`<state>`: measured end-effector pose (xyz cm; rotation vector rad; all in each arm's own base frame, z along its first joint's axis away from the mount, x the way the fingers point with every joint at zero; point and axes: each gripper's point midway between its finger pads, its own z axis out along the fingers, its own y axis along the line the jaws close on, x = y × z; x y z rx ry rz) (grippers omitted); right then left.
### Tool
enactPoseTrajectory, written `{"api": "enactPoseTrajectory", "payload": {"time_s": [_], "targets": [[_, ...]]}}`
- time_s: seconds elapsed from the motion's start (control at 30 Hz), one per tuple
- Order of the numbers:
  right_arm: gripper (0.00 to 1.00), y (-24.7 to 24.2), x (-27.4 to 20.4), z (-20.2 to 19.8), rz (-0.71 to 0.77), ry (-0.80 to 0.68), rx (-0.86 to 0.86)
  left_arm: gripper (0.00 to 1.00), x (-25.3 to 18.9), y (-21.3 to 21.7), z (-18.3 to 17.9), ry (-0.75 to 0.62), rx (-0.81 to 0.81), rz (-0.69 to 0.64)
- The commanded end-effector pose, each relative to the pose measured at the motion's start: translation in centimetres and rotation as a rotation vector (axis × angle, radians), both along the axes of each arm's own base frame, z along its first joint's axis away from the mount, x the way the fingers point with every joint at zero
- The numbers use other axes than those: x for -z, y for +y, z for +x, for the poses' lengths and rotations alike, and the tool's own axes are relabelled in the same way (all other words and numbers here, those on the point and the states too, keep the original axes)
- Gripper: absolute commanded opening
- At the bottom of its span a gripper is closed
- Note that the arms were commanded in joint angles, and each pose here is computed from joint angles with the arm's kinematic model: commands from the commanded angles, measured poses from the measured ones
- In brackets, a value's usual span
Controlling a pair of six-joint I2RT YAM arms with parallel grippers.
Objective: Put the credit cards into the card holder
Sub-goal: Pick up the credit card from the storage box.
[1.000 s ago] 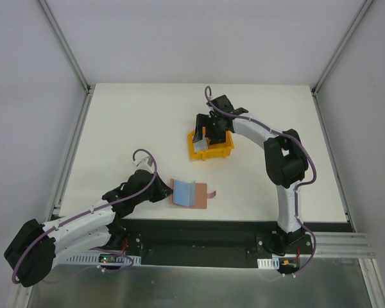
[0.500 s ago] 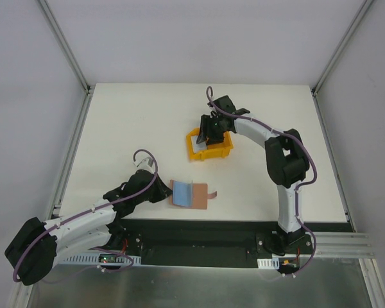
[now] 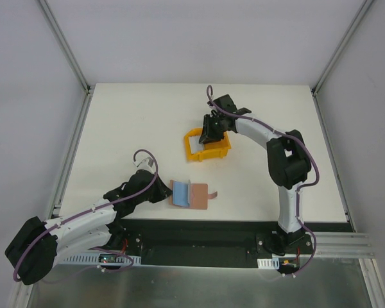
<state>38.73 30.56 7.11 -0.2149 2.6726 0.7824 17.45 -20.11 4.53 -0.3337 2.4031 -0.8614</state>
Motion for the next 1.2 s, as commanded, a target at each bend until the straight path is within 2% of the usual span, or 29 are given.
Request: {"api": "enactPoseTrajectory", "payload": {"time_s": [0.0, 0.47, 0.77, 0.93, 1.17], "targets": [[0.26, 0.4, -3.6, -0.2, 0.050, -0.060, -0.029, 0.00, -1.2, -0.3, 0.8, -0.028, -0.011, -0.011], [0.00, -1.3, -5.1, 0.7, -0.048, -0.144, -0.018, 0.00, -0.7, -0.1, 0.5, -0.019, -0.010, -0.012], [0.00, -2.6, -8.8, 1.4, -0.089, -0.256, -0.002, 0.00, -0.9, 0.0, 0.3, -0.028, -0.010, -0.020], [0.00, -2.3, -12.9, -0.9, 0.045, -0.295, 0.020, 0.00, -0.8, 0.0, 0.3, -0.022, -0.019, -0.022], [0.00, 1.0, -13.9, -8.3, 0.304, -0.219, 0.021, 0.00, -0.9, -0.1, 0.3, -0.018, -0.013, -0.024]]}}
